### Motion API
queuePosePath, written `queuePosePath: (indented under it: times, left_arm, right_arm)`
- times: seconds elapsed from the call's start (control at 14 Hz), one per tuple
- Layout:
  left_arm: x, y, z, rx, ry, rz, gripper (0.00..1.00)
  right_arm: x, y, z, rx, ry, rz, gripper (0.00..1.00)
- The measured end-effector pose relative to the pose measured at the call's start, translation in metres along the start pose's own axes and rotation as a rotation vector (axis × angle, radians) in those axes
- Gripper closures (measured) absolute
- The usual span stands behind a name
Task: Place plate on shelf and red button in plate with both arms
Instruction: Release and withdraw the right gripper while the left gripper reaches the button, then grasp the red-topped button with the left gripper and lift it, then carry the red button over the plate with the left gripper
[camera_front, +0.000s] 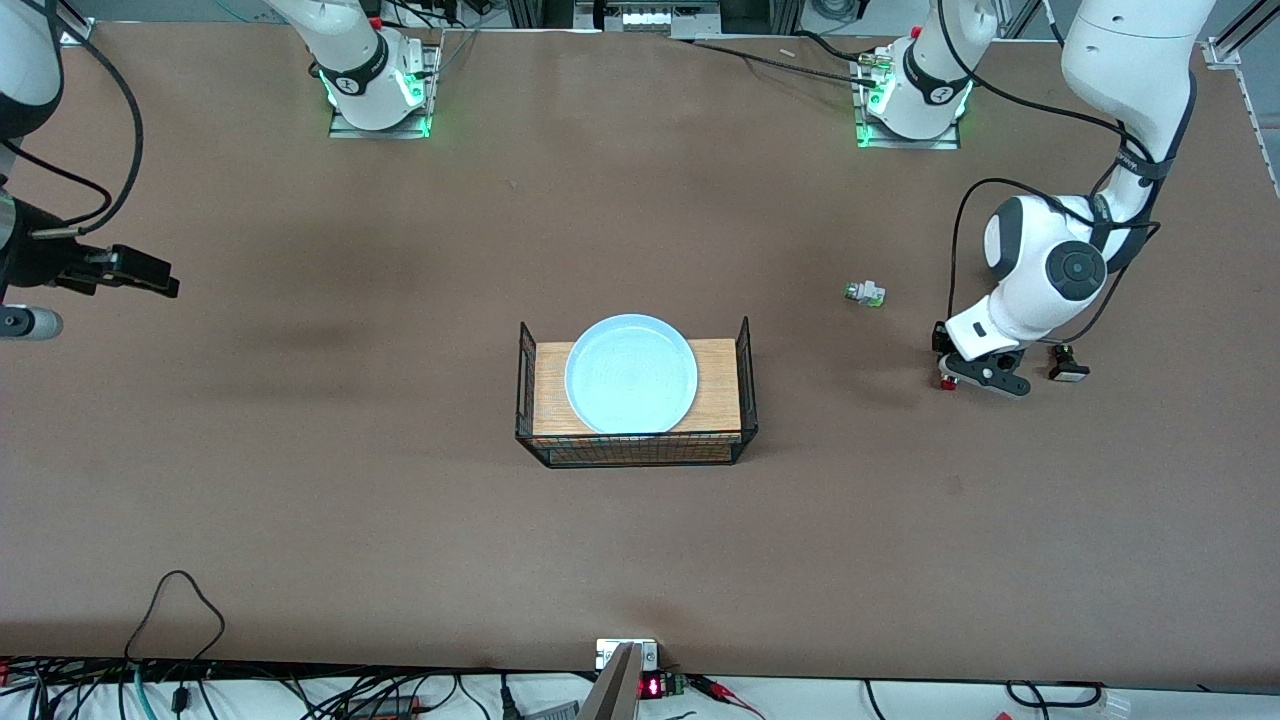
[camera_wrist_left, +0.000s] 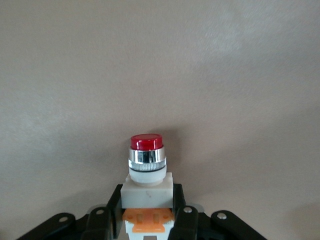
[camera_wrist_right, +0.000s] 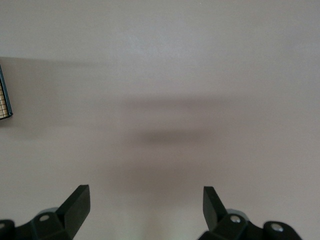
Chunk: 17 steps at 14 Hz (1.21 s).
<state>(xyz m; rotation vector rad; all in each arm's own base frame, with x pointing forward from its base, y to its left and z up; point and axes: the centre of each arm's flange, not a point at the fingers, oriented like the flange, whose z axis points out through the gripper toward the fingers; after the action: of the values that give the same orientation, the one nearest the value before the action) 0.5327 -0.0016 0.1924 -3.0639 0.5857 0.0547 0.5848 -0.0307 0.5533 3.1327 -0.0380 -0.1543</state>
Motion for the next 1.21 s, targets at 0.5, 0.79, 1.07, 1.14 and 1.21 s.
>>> queuePosePath:
  times: [0.5, 0.79, 1.07, 1.14, 1.21]
  left_arm:
    - [0.096, 0.081, -0.220, -0.102, -0.131, 0.131, 0.59]
    - [0.130, 0.174, -0.297, -0.248, -0.036, 0.000, 0.59]
    - [0.172, 0.313, -0.313, -0.289, 0.031, -0.102, 0.59]
    - [0.183, 0.343, -0.305, -0.279, 0.065, -0.104, 0.59]
    - [0.193, 0.367, -0.290, -0.254, 0.099, -0.090, 0.59]
  right_arm:
    - [-0.039, -0.005, -0.034, 0.007, 0.020, -0.010, 0.00]
    - [-0.036, -0.023, -0.028, 0.003, 0.008, -0.044, 0.00]
    - [-0.035, -0.026, -0.028, 0.003, 0.008, -0.049, 0.00]
    - [-0.036, -0.026, -0.028, 0.003, 0.009, -0.049, 0.00]
    - [-0.036, -0.026, -0.029, 0.003, 0.010, -0.049, 0.00]
